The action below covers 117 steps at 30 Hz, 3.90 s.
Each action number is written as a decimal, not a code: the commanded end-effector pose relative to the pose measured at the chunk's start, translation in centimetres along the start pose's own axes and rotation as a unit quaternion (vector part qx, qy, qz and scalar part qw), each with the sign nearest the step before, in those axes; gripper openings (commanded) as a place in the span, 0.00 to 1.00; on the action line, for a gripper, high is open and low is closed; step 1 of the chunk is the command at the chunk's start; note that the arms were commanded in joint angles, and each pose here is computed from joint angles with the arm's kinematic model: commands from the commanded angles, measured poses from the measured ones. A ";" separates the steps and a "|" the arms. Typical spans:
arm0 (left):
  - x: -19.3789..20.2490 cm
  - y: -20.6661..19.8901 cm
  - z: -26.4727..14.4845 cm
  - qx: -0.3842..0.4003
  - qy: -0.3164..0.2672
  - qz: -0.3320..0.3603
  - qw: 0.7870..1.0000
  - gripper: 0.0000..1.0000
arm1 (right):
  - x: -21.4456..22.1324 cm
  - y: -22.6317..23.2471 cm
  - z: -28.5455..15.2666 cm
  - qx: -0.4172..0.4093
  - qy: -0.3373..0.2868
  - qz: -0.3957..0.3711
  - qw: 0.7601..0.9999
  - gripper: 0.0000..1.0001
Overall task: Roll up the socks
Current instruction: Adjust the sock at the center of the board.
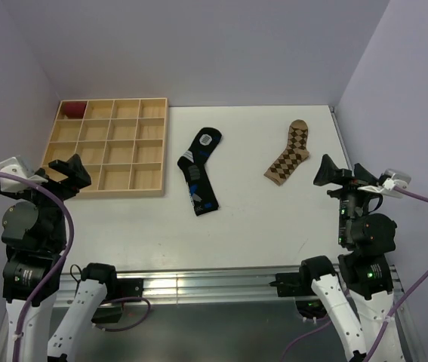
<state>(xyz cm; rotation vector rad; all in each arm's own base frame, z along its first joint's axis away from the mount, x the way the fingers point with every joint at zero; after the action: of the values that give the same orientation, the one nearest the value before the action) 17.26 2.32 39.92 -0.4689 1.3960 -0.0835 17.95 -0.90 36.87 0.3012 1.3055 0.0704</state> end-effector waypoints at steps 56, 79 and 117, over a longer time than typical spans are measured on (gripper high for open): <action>15.6 -1.5 6.1 0.050 0.162 0.011 0.985 0.99 | 35.8 28.4 13.9 -0.433 0.396 -0.193 0.786 0.78; 16.1 -1.2 6.3 0.043 0.172 0.017 0.984 0.99 | 44.1 19.3 14.0 -0.176 0.583 -0.194 0.769 0.65; 15.9 -1.3 5.7 0.051 0.171 0.013 0.984 0.99 | 34.3 20.0 -1.6 -0.382 0.432 -0.350 0.738 0.61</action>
<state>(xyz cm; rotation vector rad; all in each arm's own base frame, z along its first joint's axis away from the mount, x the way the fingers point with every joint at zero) 25.93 -2.45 25.60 -0.3740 1.7542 -0.2139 27.06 25.43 8.06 -1.0420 2.2027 0.1680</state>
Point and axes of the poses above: each gripper's point midway between its finger pads, its own z axis out along the fingers, its own y axis along the line the jaws close on, x = y × z, the point moved 3 cm from there along -z, back along the fingers, and after that the axes turned 3 degrees about -z, right-handed, at the moved point
